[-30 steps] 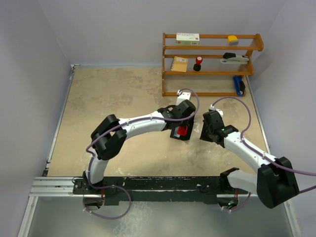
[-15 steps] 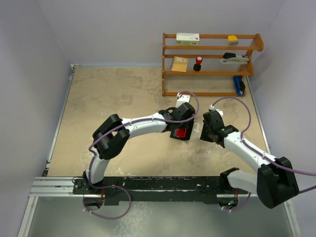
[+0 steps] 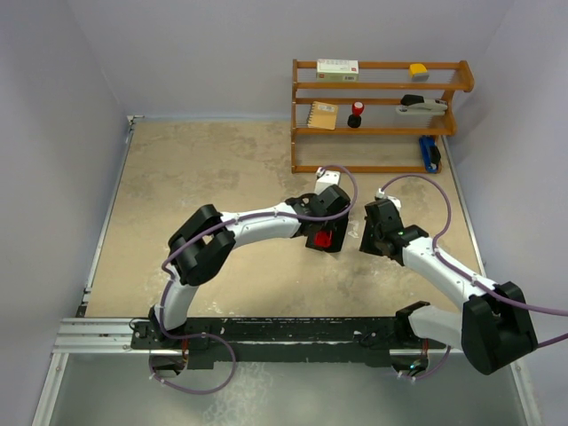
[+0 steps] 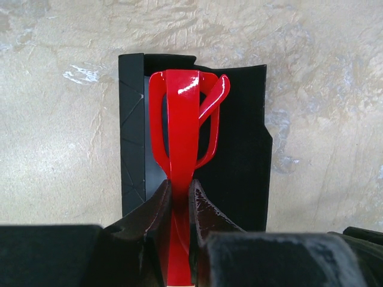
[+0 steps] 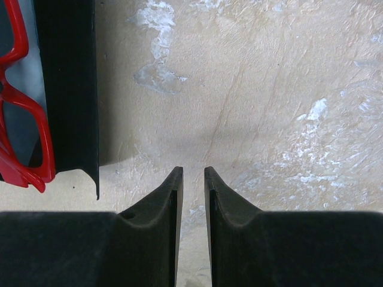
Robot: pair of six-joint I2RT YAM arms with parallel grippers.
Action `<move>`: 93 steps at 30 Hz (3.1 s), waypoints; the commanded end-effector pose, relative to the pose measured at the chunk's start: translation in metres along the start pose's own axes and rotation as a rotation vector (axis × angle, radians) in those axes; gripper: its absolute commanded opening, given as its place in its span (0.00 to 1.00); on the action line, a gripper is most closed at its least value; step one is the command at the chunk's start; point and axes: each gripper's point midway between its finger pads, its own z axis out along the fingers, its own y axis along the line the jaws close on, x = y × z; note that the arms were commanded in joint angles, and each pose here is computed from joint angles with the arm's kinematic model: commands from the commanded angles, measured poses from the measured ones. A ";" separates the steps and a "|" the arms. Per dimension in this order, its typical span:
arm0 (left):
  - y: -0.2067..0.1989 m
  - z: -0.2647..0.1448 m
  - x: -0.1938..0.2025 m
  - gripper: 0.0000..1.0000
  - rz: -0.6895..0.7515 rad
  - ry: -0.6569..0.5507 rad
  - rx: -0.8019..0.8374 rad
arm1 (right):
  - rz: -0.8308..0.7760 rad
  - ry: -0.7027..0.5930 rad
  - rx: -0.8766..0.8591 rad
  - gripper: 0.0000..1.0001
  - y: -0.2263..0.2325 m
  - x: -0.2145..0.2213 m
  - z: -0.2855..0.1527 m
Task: Organize the sunglasses
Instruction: Place the sunglasses in the sunglasses case, then adjust the sunglasses in the sunglasses case.
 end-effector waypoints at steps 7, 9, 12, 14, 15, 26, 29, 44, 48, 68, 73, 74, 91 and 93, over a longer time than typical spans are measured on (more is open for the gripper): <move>0.021 0.010 -0.006 0.00 -0.020 -0.013 -0.054 | -0.015 0.012 -0.003 0.24 -0.002 0.004 0.003; 0.022 0.011 -0.007 0.00 -0.018 -0.013 -0.059 | -0.014 0.013 -0.006 0.24 -0.001 0.004 0.004; 0.025 0.014 -0.004 0.00 -0.010 -0.003 -0.072 | -0.013 0.016 -0.008 0.24 0.000 0.004 0.004; 0.028 0.014 -0.001 0.00 -0.005 0.002 -0.083 | -0.014 0.014 -0.007 0.24 0.000 0.004 0.004; 0.029 0.015 0.000 0.00 -0.003 0.005 -0.089 | -0.014 0.013 -0.006 0.24 0.000 0.003 0.004; 0.031 0.015 0.001 0.13 -0.008 0.008 -0.095 | -0.015 0.011 -0.012 0.24 0.002 0.001 0.003; 0.030 0.012 -0.001 0.21 -0.009 0.005 -0.093 | -0.014 0.012 -0.012 0.24 0.001 0.002 0.003; 0.014 -0.017 -0.037 0.24 -0.012 -0.054 -0.081 | -0.006 0.011 -0.017 0.24 0.001 0.003 0.002; 0.007 -0.034 -0.056 0.24 -0.023 -0.082 -0.059 | -0.008 0.002 -0.018 0.24 0.002 -0.001 0.000; 0.093 -0.023 -0.043 0.00 -0.069 -0.073 -0.142 | -0.039 -0.090 -0.136 0.01 0.043 -0.054 -0.006; 0.095 -0.006 -0.027 0.00 -0.065 -0.064 -0.125 | -0.045 -0.095 -0.223 0.00 0.069 -0.069 -0.003; 0.094 -0.004 -0.026 0.00 -0.066 -0.061 -0.116 | -0.047 -0.087 -0.235 0.00 0.074 -0.070 0.001; 0.075 0.016 -0.010 0.00 -0.074 -0.008 -0.033 | -0.086 -0.019 -0.338 0.00 0.132 -0.070 0.040; 0.073 0.016 -0.009 0.00 -0.082 -0.003 -0.023 | -0.087 -0.012 -0.345 0.00 0.135 -0.069 0.043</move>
